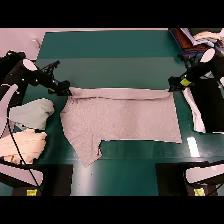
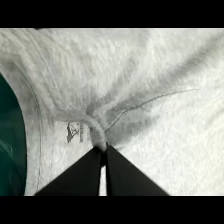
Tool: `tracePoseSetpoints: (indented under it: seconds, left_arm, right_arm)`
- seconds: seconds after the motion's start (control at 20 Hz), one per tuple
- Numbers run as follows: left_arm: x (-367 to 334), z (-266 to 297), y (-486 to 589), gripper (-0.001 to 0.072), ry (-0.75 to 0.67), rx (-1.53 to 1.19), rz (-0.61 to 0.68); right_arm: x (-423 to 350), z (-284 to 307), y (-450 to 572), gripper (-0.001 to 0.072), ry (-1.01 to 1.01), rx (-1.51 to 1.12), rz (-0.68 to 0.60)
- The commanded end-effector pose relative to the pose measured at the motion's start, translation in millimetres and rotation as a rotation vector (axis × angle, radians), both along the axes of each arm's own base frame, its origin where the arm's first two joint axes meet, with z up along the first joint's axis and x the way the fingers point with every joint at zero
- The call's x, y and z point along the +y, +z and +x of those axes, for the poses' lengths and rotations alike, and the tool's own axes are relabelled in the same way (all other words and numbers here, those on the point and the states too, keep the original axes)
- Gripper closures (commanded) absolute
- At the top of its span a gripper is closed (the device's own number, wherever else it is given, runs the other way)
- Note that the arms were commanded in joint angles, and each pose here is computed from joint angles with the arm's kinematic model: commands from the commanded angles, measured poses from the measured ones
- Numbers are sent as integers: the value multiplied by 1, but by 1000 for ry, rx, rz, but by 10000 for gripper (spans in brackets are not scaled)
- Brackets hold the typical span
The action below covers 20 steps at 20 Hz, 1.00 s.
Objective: Fold the shirts.
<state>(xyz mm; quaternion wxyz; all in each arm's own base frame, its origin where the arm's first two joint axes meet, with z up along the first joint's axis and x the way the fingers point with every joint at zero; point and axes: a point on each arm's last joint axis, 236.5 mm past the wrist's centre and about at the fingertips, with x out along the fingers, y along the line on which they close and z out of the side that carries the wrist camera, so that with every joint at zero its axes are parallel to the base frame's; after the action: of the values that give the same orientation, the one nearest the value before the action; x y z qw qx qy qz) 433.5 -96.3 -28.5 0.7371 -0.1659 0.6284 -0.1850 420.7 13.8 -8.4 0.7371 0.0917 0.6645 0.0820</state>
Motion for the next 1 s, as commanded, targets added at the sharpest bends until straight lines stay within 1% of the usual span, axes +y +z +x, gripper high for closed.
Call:
tracePoseSetpoints:
  seconds: [0.0,0.05,0.25,0.4,0.5,0.6,0.75,0.95]
  left_arm:
    - [-2,-17,-13,210,9,71,-8]
    - [-2,-19,-9,97,30,85,-12]
    - [-1,-43,29,96,7,40,4]
    - [9,-111,28,96,31,72,61]
    - [9,-167,8,96,45,126,69]
    - [7,-208,-10,96,88,181,64]
    - [-4,-242,-33,96,141,236,11]
    - [-24,-249,-49,96,197,253,-91]
  right_arm:
    - [2,-12,-7,441,-11,7,6]
    - [4,-14,0,324,-9,-1,12]
    - [7,-33,45,325,12,-46,7]
    - [9,-53,85,326,28,-105,-1]
    - [10,-56,109,327,24,-185,-10]
    - [10,-59,127,328,22,-242,-17]
    - [10,-64,140,327,21,-279,-22]
    - [11,-65,143,328,22,-285,-22]
